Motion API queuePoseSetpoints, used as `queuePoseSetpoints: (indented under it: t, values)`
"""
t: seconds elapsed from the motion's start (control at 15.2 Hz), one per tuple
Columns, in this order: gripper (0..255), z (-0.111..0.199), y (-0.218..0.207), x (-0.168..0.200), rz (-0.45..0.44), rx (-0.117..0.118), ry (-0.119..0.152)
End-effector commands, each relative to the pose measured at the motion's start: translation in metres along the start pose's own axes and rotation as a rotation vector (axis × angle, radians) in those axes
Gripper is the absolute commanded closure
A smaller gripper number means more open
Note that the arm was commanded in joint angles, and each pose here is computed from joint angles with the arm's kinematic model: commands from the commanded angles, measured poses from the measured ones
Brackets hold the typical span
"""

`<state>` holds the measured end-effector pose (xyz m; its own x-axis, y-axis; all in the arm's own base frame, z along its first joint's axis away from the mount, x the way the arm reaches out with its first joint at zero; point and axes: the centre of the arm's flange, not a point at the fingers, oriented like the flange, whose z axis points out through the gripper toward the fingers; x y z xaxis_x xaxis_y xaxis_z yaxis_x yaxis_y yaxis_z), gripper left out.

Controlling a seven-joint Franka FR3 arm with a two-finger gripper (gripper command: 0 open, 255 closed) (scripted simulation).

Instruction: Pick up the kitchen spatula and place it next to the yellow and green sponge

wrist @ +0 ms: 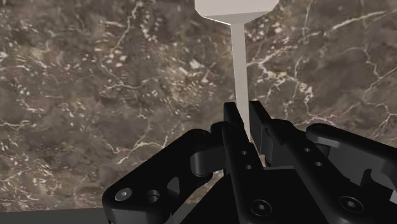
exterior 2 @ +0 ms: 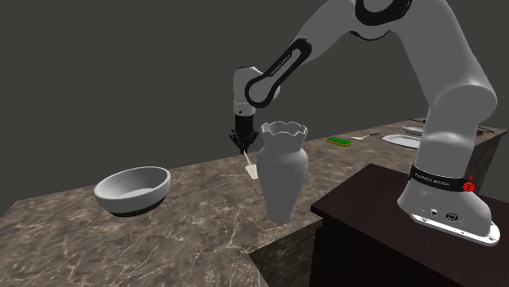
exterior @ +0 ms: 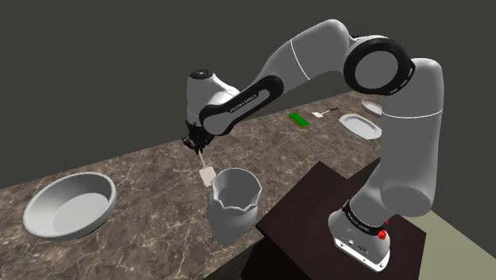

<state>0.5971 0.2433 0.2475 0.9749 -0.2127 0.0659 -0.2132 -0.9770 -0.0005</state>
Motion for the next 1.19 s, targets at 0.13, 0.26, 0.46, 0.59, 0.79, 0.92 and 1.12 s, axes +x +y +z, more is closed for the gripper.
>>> queuePoseSetpoints:
  t: [0.13,0.26,0.46,0.59,0.79,0.92,1.12]
  values:
    - [255,-0.001,0.050,0.009,-0.001,0.000,0.000]
    - [255,-0.001,0.076,0.014,-0.001,0.000,0.000]
    - [255,-0.001,0.115,0.021,-0.001,0.000,0.000]
    - [255,-0.001,0.141,0.025,-0.001,0.000,0.000]
    - [255,0.000,0.180,0.032,-0.001,0.000,0.000]
    - [255,0.000,0.206,0.037,-0.001,0.000,0.000]
    - [255,0.001,0.245,0.044,-0.001,0.000,0.000]
